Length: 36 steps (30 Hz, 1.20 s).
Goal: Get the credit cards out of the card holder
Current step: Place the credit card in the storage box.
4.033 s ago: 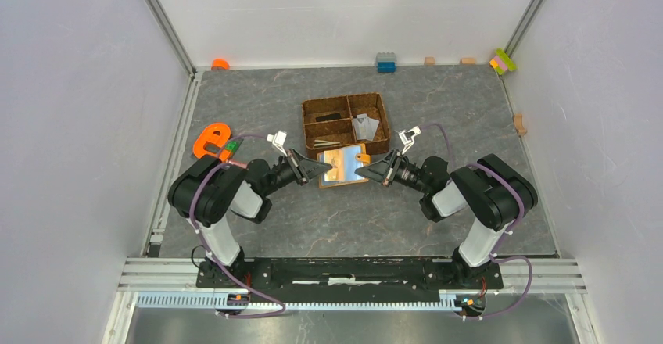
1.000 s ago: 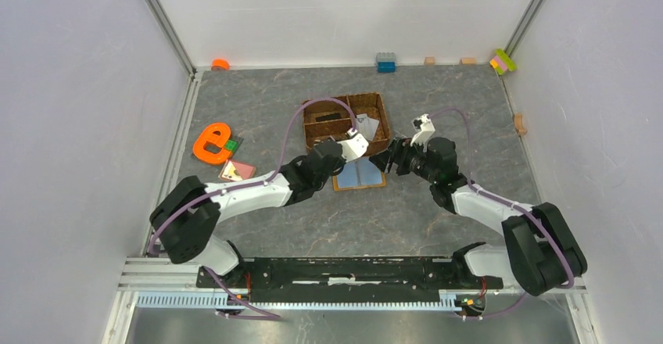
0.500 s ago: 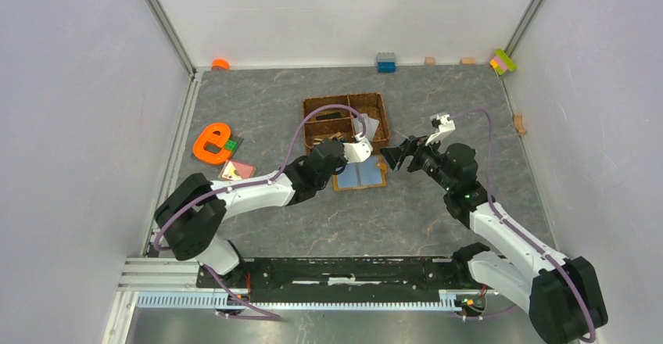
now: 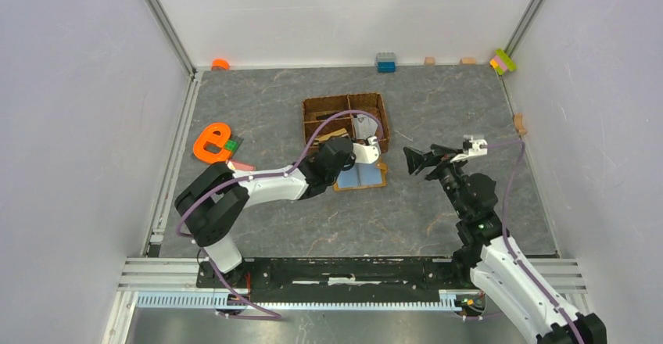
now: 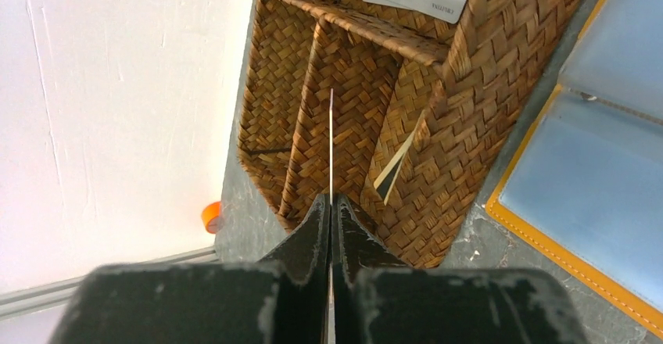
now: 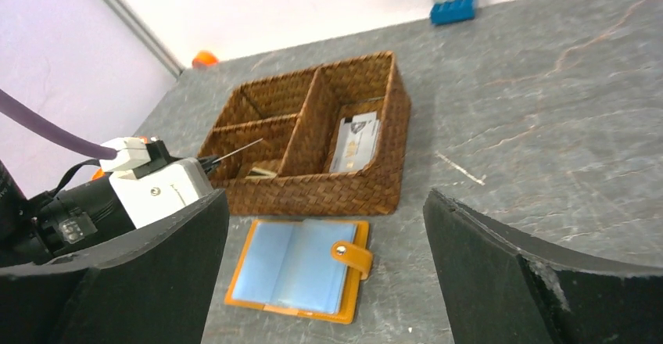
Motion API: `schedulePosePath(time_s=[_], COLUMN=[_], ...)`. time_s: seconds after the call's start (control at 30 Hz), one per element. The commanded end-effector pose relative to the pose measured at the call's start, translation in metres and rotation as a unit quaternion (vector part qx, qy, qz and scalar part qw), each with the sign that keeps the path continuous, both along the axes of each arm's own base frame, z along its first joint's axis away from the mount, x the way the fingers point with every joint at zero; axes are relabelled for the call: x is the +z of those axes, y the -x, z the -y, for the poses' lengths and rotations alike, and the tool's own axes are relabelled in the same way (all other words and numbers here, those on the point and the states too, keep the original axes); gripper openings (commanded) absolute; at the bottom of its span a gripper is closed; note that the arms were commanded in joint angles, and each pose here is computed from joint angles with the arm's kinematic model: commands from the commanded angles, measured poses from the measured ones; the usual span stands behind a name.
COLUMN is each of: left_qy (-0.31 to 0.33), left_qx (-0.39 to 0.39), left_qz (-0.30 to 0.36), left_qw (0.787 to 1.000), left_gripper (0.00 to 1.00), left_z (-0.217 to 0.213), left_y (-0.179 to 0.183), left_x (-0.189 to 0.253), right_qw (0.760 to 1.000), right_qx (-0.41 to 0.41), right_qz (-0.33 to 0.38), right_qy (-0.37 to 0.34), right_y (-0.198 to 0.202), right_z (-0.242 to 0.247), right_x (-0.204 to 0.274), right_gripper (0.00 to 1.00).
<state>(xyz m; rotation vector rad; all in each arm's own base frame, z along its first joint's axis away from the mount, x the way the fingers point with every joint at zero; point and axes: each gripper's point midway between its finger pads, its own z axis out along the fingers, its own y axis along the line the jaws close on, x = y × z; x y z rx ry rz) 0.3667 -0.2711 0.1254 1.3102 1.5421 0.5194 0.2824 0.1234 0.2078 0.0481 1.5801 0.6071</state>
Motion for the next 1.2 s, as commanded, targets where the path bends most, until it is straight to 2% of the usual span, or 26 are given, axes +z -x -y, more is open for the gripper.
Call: schedulePosePath(time_s=[0.0,0.2,0.47,0.5,0.57,0.6,0.8,0.93,1.0,1.07,1.1,1.13,1.17], left_qy=[0.026,0.005,-0.004,0.003,0.018,0.024,0.052,0.085,0.156,0.258,0.323,0.37,0.376], left_qx=[-0.013,-0.015,-0.001,0.001,0.001,0.001,-0.007,-0.004,0.029,0.092,0.125,0.139,0.138], left_qz=[0.03,0.027,0.047,0.054,0.065,0.07,0.09,0.109,0.125,0.128,0.111,0.086,0.044], left_qw=[0.999,1.0,0.999,0.999,0.998,0.997,0.995,0.99,0.979,0.953,0.932,0.915,0.915], left_gripper=[0.02,0.02,0.04,0.09,0.37,0.46,0.5,0.58,0.71,0.85,0.93,0.95,0.95], left_z=[0.004,0.005,0.0,0.001,0.002,0.003,0.007,0.011,0.007,-0.002,-0.004,-0.002,0.001], left_y=[-0.015,-0.024,-0.034,-0.034,-0.033,-0.032,-0.012,0.014,0.025,0.037,0.044,0.051,0.058], left_x=[0.028,0.021,0.018,0.021,0.026,0.029,0.055,0.075,0.094,0.111,0.112,0.112,0.1], right_qw=[0.996,0.993,0.992,0.992,0.992,0.991,0.992,0.994,0.995,0.996,0.996,0.997,0.997], right_qx=[-0.064,-0.069,-0.077,-0.077,-0.078,-0.081,-0.082,-0.075,-0.067,-0.064,-0.06,-0.056,-0.053], right_qz=[0.053,0.087,0.096,0.097,0.098,0.098,0.093,0.079,0.072,0.067,0.063,0.06,0.051], right_qy=[-0.012,-0.029,-0.032,-0.032,-0.03,-0.029,-0.025,-0.015,-0.01,-0.002,0.004,0.007,0.012], right_y=[0.001,0.009,0.011,0.012,0.012,0.012,0.011,0.006,0.004,0.002,0.001,0.0,-0.002], right_z=[0.026,0.03,0.034,0.035,0.035,0.036,0.036,0.032,0.029,0.027,0.025,0.023,0.022], right_x=[0.017,0.027,0.028,0.029,0.029,0.029,0.027,0.023,0.022,0.021,0.02,0.019,0.017], right_gripper=[0.98,0.98,0.98,0.98,0.98,0.98,0.98,0.98,0.98,0.98,0.98,0.98,0.98])
